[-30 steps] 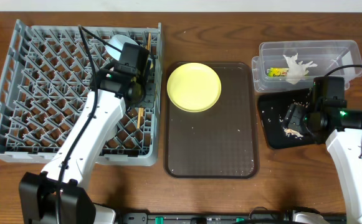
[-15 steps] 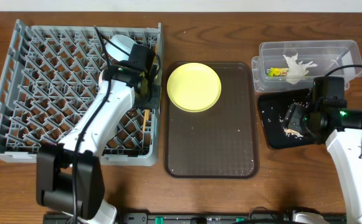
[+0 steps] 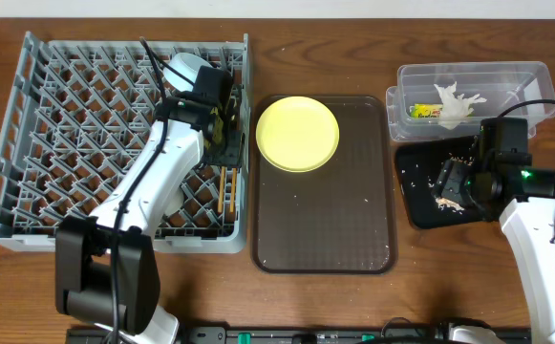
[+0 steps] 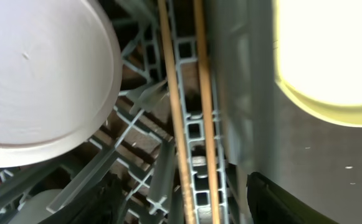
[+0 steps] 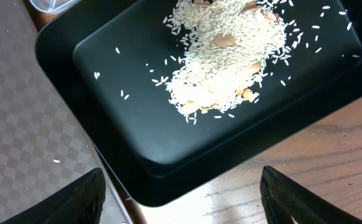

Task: Sort waste into correct bins and load items into the dishwasher rack

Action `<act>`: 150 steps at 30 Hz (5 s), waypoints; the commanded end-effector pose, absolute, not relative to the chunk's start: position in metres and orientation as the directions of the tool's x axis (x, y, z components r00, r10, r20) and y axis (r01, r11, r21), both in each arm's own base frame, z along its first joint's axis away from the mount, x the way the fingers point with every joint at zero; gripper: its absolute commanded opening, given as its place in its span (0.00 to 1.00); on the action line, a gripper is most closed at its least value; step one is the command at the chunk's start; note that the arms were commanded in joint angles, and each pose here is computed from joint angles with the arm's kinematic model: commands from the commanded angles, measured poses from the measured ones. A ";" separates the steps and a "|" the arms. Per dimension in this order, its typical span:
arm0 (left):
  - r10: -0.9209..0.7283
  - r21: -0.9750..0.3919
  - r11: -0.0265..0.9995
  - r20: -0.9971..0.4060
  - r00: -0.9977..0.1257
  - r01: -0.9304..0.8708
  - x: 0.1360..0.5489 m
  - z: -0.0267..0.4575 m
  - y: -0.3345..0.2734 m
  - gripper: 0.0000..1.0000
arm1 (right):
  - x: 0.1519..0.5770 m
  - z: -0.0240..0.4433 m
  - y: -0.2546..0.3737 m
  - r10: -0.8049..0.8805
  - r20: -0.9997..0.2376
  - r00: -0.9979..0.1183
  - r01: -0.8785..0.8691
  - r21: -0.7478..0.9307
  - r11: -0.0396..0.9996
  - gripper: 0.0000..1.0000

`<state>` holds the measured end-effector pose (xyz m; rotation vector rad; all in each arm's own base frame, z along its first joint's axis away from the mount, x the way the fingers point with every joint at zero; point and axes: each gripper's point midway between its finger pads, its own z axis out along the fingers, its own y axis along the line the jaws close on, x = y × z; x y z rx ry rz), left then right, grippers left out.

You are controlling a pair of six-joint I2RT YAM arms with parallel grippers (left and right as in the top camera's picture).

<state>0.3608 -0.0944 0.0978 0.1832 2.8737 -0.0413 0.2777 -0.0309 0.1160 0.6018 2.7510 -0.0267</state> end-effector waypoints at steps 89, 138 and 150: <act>-0.067 -0.722 0.531 -0.558 -0.827 0.444 0.353 0.295 -0.187 0.06 | 0.276 0.122 -0.035 0.422 -0.322 -0.847 0.431 0.046 0.901 0.79; -0.346 -0.633 0.772 -0.489 -0.801 0.053 0.437 0.212 -0.041 0.85 | 0.332 0.147 -0.019 0.351 -0.506 -0.788 0.297 0.187 0.936 0.93; -0.484 -0.156 0.875 -0.311 -0.818 -0.458 0.351 0.163 0.043 0.86 | 0.367 0.148 0.029 0.151 -0.582 -0.799 -0.005 0.258 0.966 0.99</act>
